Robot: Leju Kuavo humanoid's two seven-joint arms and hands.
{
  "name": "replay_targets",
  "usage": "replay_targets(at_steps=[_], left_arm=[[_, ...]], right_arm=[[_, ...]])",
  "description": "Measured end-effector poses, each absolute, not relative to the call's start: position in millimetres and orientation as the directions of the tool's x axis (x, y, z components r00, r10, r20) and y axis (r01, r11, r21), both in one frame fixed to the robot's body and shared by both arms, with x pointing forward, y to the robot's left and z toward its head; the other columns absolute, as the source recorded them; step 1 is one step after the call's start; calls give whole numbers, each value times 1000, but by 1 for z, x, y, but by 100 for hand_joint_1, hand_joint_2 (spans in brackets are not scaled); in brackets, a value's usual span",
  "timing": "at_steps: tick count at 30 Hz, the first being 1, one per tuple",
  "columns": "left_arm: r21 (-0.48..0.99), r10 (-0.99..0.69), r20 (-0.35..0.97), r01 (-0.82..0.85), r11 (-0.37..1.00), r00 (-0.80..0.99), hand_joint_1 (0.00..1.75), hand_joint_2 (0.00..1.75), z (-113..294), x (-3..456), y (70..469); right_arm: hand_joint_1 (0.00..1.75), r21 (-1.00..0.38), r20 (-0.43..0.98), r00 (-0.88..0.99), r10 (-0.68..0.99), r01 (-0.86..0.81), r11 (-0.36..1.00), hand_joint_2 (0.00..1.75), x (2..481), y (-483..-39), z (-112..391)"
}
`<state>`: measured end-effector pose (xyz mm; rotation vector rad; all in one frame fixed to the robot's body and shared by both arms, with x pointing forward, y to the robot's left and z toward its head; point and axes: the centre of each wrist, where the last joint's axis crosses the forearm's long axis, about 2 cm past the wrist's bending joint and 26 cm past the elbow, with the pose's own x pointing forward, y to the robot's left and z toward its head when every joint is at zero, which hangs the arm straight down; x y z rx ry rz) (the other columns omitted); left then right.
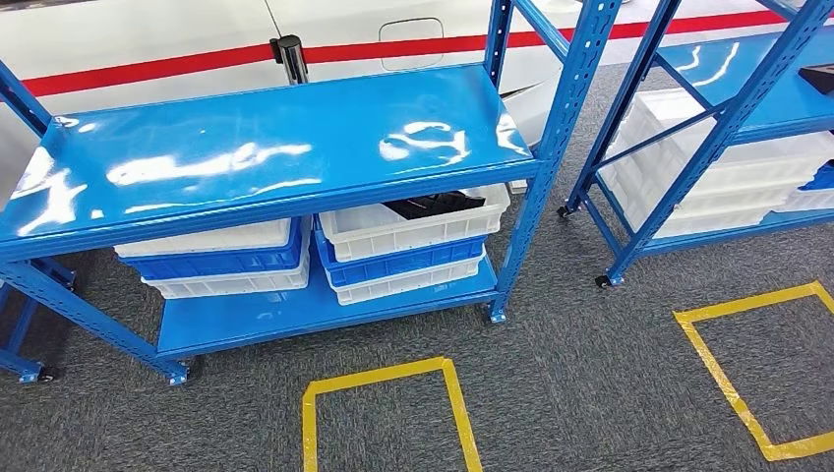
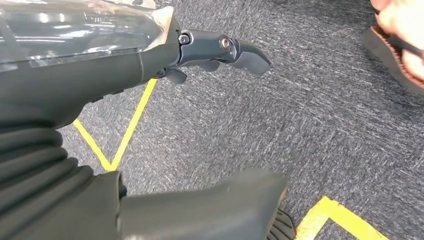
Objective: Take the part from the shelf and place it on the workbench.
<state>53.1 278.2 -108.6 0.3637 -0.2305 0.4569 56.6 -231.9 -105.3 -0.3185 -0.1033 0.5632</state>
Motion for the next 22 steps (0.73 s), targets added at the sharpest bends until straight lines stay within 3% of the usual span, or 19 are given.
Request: replay_targets(at_steps=[5, 9, 22], left_arm=[[273, 351, 303, -433, 859, 886, 0, 175, -109, 48, 285], [250, 318, 303, -397, 883, 898, 0, 0, -110, 45, 291], [164, 198, 288, -252, 954, 937, 0, 0, -111, 29, 299]], right_arm=[[0, -286, 17, 867, 497, -472, 834, 175, 48, -236, -107], [0, -249, 43, 892, 451, -427, 869, 0, 45, -242, -108], [0, -129, 113, 954, 278, -263, 956, 0, 23, -261, -111]])
